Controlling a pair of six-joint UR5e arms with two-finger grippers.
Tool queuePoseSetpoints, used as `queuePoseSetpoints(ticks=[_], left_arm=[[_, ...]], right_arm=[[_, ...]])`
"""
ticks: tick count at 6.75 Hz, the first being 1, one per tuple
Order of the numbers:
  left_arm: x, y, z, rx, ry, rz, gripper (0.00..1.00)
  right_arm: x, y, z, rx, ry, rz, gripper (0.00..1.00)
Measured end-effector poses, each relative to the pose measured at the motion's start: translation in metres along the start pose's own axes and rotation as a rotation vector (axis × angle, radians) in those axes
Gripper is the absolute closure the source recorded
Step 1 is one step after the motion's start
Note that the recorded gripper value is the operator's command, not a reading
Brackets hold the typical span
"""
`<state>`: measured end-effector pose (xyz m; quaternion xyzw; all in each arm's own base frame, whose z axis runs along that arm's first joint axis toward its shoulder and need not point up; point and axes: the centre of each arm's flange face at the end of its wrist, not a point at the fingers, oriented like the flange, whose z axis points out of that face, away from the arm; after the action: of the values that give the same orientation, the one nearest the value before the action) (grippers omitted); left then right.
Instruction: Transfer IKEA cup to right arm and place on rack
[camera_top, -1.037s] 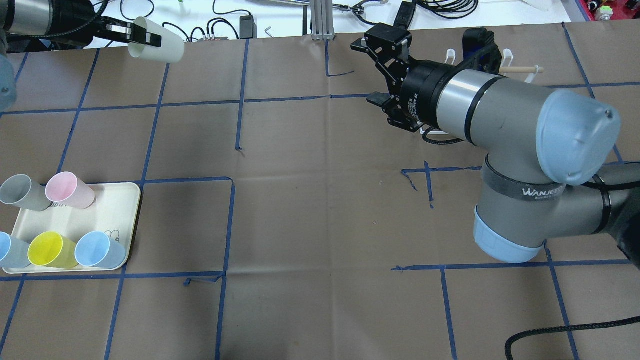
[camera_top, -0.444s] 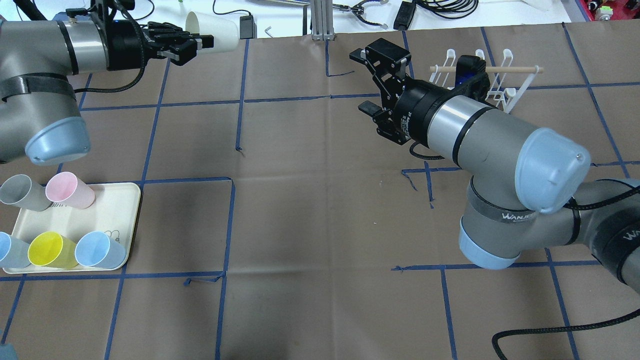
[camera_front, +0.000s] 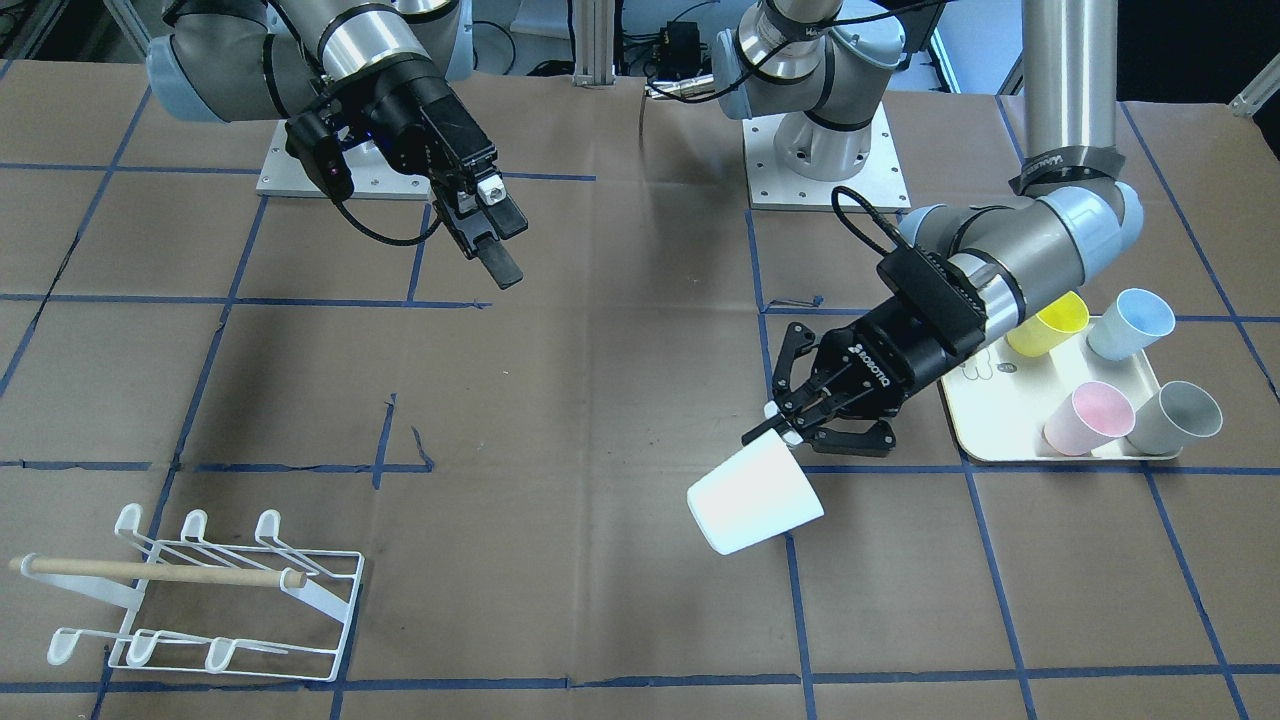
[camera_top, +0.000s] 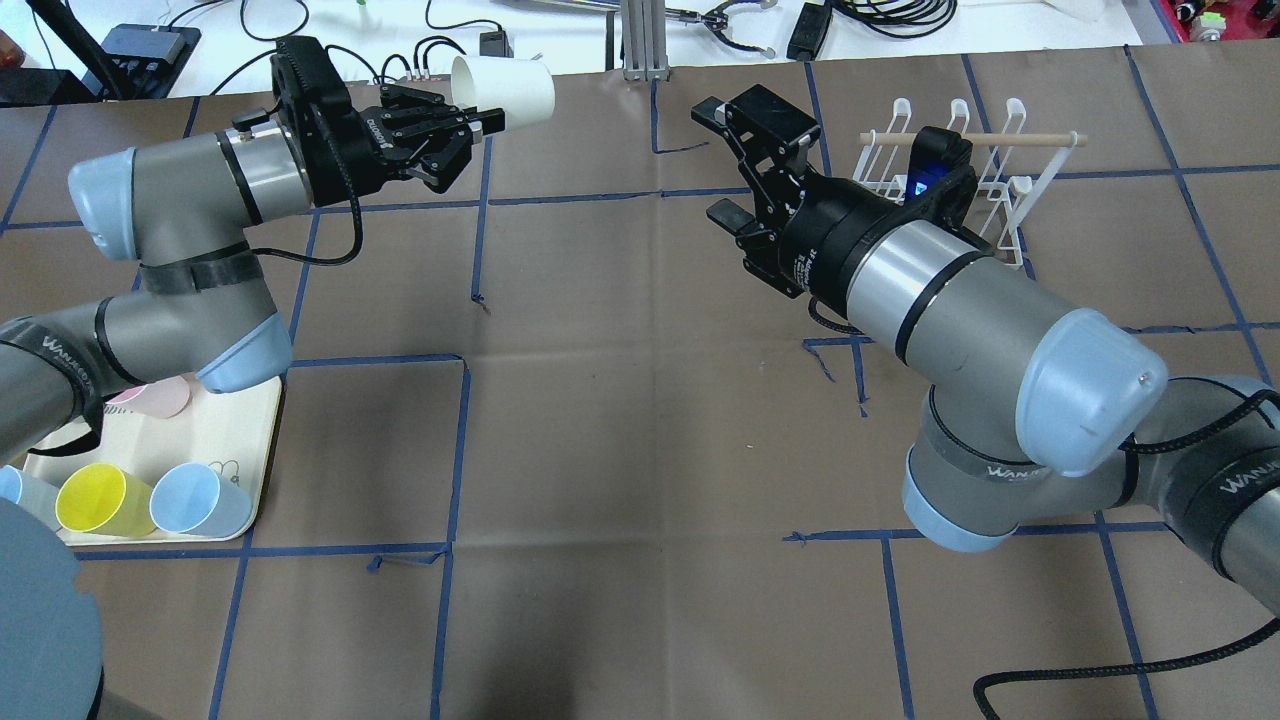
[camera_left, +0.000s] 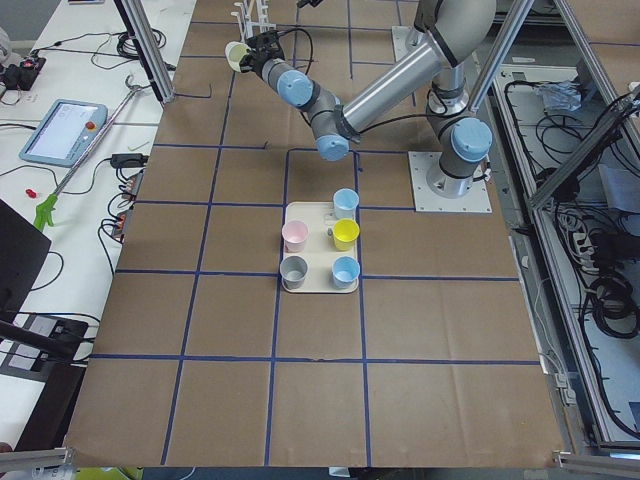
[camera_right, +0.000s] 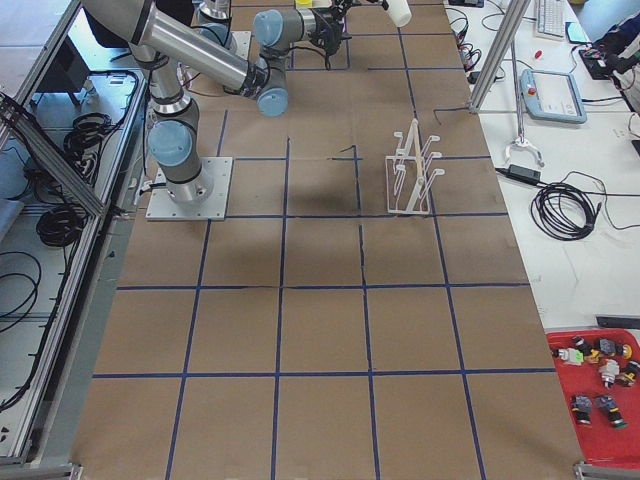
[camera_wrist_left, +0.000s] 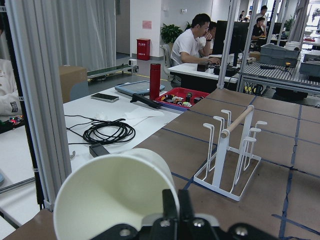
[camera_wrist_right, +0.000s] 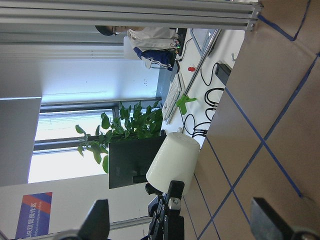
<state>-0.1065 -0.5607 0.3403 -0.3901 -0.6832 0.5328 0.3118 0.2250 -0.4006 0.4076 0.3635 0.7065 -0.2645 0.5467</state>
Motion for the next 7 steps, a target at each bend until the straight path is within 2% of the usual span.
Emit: queuePoseSetpoints(ticks=[1,4,7], left_arm=[[0.021,0.000,0.015,0.033,0.014,0.028,0.94],[0.062,0.001,0.042,0.066,0.065,0.063,0.94],[0.086,0.020,0.040,0.081,0.075,0.082,0.93]], right_arm=[[0.008,-0.002,0.007,-0.004,0.016,0.009,0.00],[0.033,-0.010,0.027,-0.012,0.073,0.055,0.00],[0.043,-0.014,0.037,-0.008,0.103,0.196,0.00]])
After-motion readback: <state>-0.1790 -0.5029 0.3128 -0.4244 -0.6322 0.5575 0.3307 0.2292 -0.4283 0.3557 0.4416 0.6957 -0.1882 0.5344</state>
